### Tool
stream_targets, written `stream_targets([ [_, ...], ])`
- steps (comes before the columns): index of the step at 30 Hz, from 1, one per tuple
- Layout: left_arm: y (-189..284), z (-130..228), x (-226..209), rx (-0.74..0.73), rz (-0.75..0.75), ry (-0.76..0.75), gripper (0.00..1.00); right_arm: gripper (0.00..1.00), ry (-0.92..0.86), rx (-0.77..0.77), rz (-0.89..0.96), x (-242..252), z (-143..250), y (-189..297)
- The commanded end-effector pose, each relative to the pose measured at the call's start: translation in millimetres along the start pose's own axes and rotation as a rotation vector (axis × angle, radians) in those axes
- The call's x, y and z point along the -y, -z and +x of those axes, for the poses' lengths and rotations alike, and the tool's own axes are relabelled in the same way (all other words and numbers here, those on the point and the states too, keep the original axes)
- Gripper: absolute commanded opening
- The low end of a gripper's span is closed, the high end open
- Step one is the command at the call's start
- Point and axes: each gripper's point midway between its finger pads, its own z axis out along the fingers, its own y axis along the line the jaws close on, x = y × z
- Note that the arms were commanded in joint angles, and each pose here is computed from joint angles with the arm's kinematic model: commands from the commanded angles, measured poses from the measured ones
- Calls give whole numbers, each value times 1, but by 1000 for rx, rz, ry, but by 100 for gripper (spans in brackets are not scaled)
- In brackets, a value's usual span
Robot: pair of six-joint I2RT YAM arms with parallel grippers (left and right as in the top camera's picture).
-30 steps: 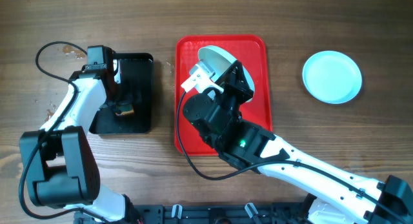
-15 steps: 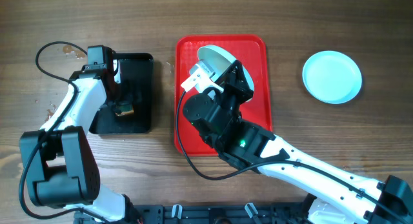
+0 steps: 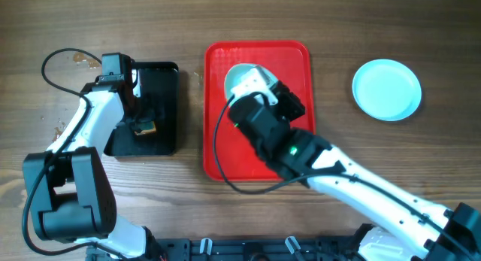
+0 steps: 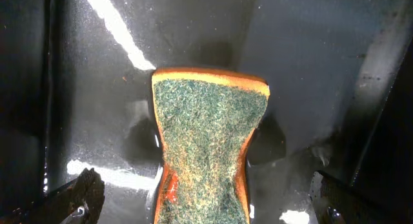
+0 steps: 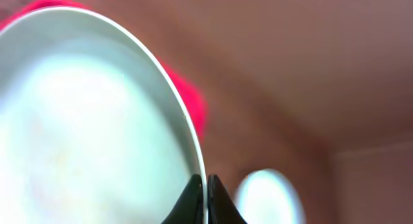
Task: Clean dirty plates on tray and stack at the side
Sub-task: 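Carry the plate right and stack it on the plate pile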
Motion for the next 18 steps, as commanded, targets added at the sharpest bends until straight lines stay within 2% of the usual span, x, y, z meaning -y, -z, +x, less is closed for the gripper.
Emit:
stream_targets([
  [1,1,0,2,4,16,-14,100,4,-363,-66,-280,-11,7,-15],
  [4,1,0,2,4,16,-14,100,4,-598,-89,-395,19,4,-20],
  [6,1,0,2,4,16,-14,100,5,-816,-118,-430,51,11,-28],
  [9,1,0,2,4,16,-14,100,4,-1088,-169,-450,102,38,-47],
  [11,1,0,2,4,16,-14,100,4,-1193,-185,-436,133,60,-57],
  [14,1,0,2,4,16,-14,100,4,-1331,-201,-359,182,102,-64],
  [18,1,0,2,4,16,-14,100,4,-1453,-285,-150,226,168,-62],
])
